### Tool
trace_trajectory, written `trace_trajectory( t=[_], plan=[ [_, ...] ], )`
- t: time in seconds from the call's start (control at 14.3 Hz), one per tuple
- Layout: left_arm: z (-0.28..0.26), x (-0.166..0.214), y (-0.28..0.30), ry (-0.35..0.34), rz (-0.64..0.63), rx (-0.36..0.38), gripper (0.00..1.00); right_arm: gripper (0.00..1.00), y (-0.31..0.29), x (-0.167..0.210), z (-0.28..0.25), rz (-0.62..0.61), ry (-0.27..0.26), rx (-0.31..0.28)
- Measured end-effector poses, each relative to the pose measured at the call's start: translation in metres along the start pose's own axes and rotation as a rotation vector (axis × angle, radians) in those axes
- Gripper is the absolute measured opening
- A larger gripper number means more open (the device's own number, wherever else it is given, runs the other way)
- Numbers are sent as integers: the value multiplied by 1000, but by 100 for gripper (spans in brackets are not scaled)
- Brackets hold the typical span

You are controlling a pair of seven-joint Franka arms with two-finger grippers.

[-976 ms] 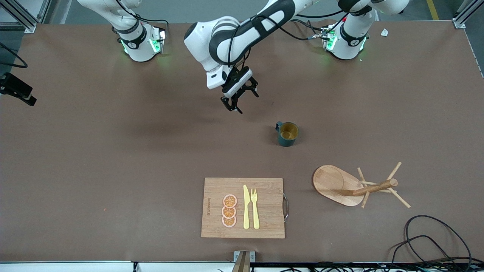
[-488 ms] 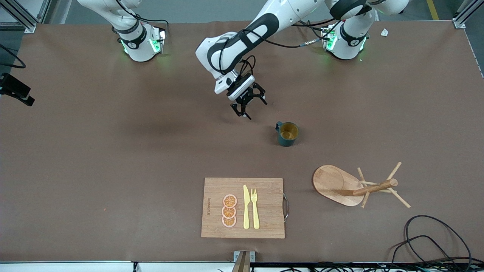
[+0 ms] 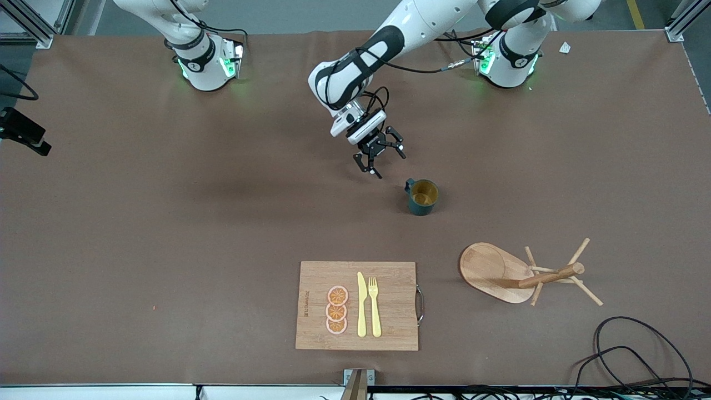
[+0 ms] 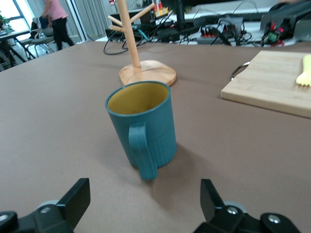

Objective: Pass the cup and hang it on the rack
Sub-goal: 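Move the left gripper over the teal mug handle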

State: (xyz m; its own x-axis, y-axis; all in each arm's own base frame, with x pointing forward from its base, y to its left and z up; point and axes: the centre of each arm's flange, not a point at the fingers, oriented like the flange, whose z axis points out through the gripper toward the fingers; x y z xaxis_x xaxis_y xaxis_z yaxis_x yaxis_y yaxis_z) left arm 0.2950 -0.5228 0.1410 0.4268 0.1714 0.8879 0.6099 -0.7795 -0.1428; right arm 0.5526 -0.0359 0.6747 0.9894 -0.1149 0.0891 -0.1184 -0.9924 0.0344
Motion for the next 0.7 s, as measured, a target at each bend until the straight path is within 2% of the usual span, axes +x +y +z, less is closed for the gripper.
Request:
trace_trajectory(
  t=[0.35,0.7],
  plan=[
    [18,4,0,41,-39,-17,100,100,0,0,0,0,0,0],
    [30,0,-6,48,-76,-2,99,100,0,0,0,0,0,0]
  ],
)
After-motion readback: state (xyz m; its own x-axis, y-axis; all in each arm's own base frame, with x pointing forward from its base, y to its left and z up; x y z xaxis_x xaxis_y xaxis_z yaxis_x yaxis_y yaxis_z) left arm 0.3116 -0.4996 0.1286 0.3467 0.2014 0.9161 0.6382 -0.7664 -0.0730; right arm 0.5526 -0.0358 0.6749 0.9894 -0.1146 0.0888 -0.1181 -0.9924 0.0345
